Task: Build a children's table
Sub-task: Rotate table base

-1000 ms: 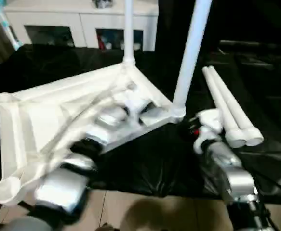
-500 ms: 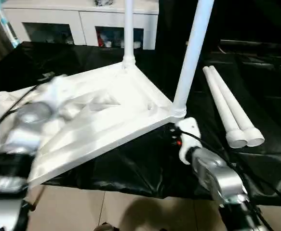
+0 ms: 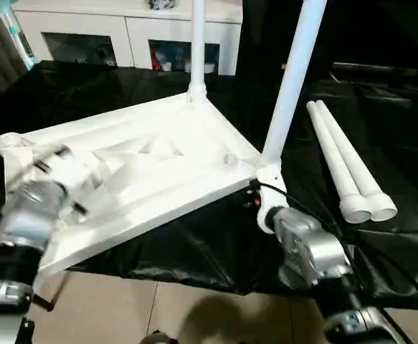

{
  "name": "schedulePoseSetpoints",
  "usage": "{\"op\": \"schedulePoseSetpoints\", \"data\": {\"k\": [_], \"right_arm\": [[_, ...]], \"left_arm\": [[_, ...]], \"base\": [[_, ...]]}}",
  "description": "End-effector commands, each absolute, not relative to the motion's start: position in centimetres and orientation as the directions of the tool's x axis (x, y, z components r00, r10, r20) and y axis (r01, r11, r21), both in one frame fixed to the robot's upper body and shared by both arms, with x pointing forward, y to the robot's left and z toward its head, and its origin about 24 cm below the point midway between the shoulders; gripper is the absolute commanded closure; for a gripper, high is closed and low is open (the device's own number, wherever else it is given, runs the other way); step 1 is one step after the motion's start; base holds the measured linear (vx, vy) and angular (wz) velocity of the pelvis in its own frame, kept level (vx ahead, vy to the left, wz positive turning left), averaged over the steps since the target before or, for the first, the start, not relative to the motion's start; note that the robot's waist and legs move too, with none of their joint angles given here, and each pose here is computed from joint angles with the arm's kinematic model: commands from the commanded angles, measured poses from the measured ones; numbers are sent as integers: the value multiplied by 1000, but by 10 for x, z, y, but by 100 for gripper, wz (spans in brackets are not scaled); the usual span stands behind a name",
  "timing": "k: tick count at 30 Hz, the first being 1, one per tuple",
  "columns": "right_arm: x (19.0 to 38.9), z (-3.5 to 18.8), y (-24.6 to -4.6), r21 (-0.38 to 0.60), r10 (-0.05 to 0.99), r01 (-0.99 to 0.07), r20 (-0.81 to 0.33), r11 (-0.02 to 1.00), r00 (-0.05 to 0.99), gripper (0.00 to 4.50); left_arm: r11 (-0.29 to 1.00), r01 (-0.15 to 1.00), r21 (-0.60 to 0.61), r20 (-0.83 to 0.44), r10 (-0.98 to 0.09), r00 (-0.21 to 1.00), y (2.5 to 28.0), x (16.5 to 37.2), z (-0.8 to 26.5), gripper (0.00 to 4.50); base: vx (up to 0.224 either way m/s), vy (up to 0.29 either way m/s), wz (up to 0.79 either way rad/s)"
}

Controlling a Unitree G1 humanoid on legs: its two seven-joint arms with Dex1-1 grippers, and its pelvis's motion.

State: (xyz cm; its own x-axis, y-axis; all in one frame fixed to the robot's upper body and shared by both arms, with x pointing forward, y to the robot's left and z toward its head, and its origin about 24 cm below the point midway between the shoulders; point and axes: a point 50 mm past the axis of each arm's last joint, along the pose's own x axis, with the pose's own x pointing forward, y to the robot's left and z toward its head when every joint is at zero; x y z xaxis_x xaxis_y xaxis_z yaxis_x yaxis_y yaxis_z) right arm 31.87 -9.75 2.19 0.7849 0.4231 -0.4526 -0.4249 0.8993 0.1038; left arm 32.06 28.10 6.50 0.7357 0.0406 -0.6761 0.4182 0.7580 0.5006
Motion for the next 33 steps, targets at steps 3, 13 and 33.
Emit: {"op": "schedulePoseSetpoints", "data": {"k": [3, 13, 33], "right_arm": [[327, 18, -97, 124, 426, -419, -466, 899, 775, 292], [344, 24, -96, 102, 424, -427, -457, 898, 782, 374], [352, 37, -129, -2, 340, -371, -397, 929, 853, 447]], "left_arm": [[694, 613, 378, -809, -75, 583, 278, 307, 52, 450], [479, 876, 50, -762, -549, 343, 216, 300, 69, 450], [636, 655, 407, -536, -415, 735, 142, 385, 87, 450]], "base": [[0, 0, 0], [0, 0, 0], [0, 0, 0]]}}
